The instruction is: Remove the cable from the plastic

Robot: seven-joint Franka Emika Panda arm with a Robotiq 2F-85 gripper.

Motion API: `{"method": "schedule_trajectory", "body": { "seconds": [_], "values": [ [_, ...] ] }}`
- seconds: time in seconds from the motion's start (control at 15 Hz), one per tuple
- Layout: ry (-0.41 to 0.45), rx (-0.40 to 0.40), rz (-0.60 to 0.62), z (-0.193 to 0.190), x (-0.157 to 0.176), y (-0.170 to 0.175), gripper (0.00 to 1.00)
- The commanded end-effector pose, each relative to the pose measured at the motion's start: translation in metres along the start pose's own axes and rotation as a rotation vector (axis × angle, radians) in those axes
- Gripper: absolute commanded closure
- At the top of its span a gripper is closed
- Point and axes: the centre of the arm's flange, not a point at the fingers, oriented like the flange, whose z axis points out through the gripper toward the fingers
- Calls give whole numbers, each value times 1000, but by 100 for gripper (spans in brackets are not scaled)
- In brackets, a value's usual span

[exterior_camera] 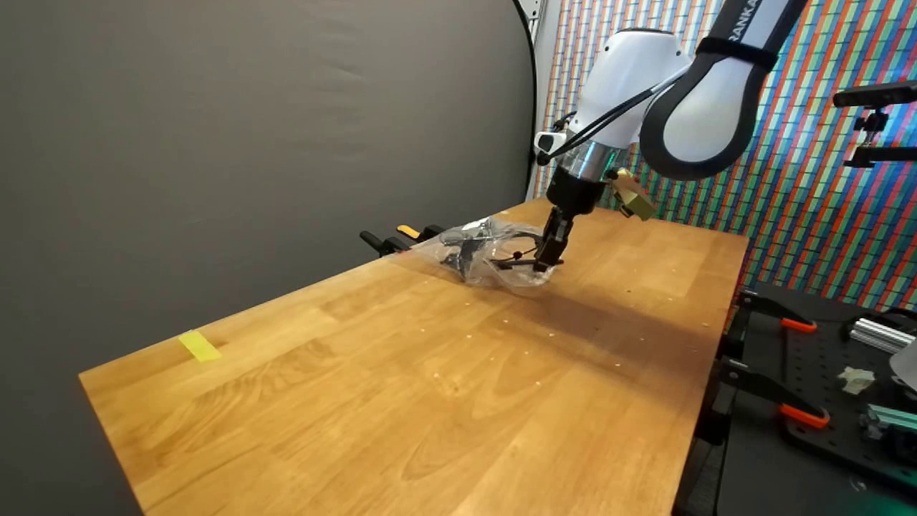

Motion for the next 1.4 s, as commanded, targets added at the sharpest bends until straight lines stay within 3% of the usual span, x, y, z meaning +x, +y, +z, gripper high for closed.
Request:
{"method": "schedule_trajectory", "body": {
  "seconds": [0.0,0.27,0.6,0.8,1.0,1.33],
  "values": [
    [-68,23,51,-57,-17,-21,97],
    [-246,113,99,-87,-31,-48,97],
    [-428,353,140,-127,-32,-65,97],
    [-506,434,148,-151,-28,-73,97],
    [-520,464,141,-175,-12,-80,97],
    [-395,459,153,-172,26,-68,97]
  ]
}}
